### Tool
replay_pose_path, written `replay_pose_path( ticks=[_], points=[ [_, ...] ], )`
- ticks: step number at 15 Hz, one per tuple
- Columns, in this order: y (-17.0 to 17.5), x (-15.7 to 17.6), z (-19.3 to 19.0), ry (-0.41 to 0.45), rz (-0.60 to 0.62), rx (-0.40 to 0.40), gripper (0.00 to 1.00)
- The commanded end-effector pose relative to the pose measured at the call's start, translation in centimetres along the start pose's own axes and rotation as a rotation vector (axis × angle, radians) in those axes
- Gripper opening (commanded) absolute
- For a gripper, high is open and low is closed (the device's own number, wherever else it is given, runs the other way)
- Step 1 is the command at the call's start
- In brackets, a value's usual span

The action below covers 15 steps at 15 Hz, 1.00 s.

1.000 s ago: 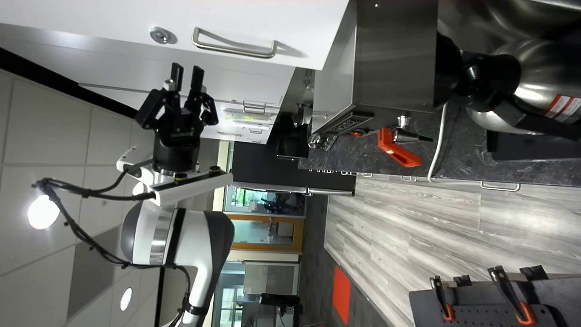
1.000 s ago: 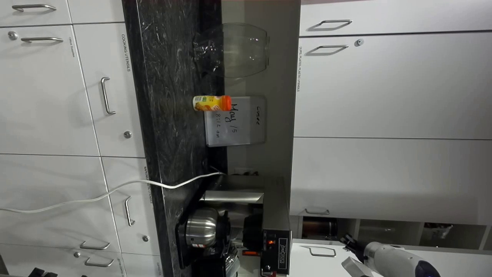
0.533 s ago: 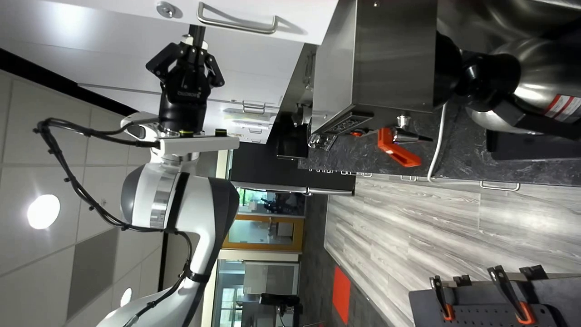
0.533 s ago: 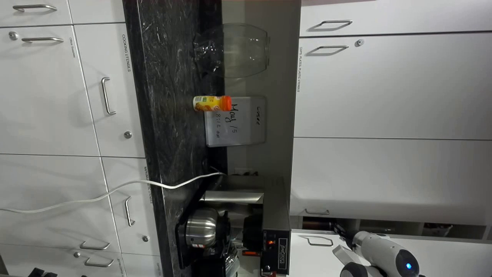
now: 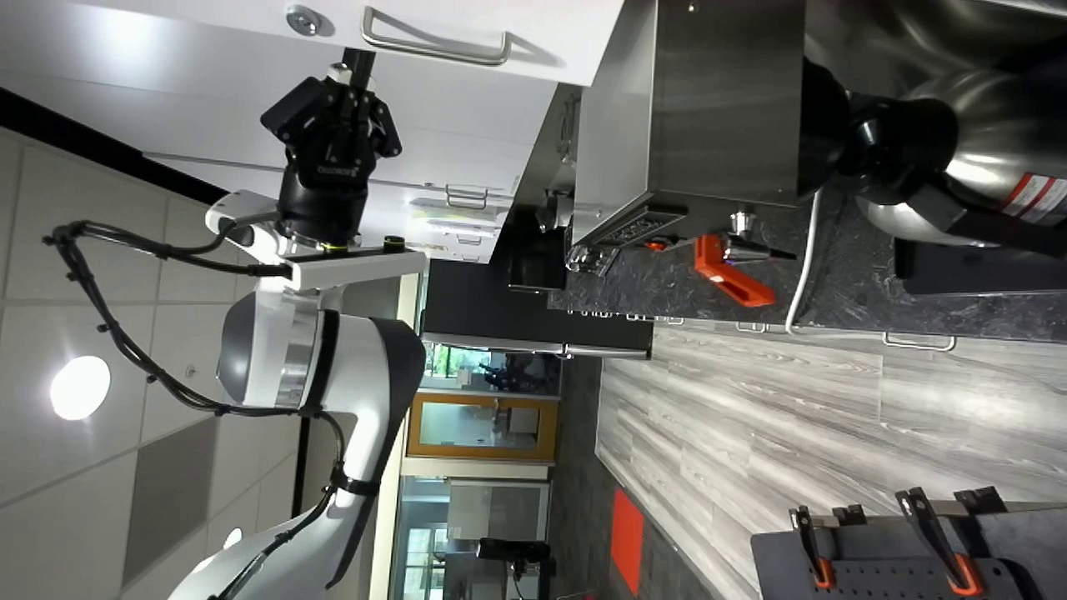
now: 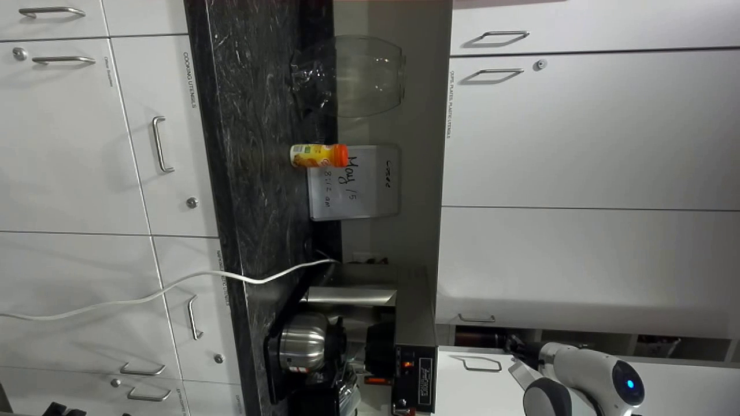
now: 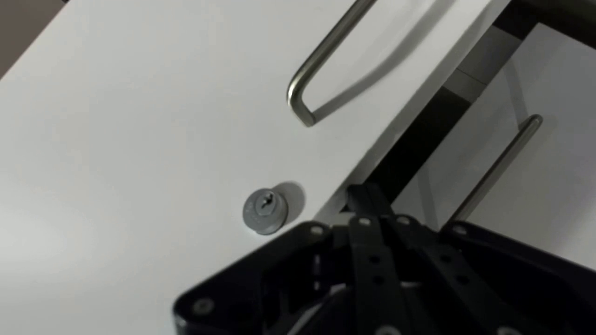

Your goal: Open the right door of the cabinet above the coffeemaker

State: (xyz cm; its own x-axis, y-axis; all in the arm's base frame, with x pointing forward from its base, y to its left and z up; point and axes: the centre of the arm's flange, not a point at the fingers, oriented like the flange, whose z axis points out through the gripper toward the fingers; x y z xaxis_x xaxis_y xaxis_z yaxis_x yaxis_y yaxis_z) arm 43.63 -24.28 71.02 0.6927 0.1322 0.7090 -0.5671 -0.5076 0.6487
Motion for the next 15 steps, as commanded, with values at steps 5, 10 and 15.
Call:
replay_pose_path(
  ticks=[5, 10, 15],
  points=[
    [6.4, -4.4, -0.9, -0.167, 0.042, -0.143, 0.0],
    [7.9, -7.6, -1.7, -0.174, 0.063, -0.141, 0.0],
    [9.5, -10.4, -2.8, -0.169, 0.09, -0.147, 0.0]
  ],
)
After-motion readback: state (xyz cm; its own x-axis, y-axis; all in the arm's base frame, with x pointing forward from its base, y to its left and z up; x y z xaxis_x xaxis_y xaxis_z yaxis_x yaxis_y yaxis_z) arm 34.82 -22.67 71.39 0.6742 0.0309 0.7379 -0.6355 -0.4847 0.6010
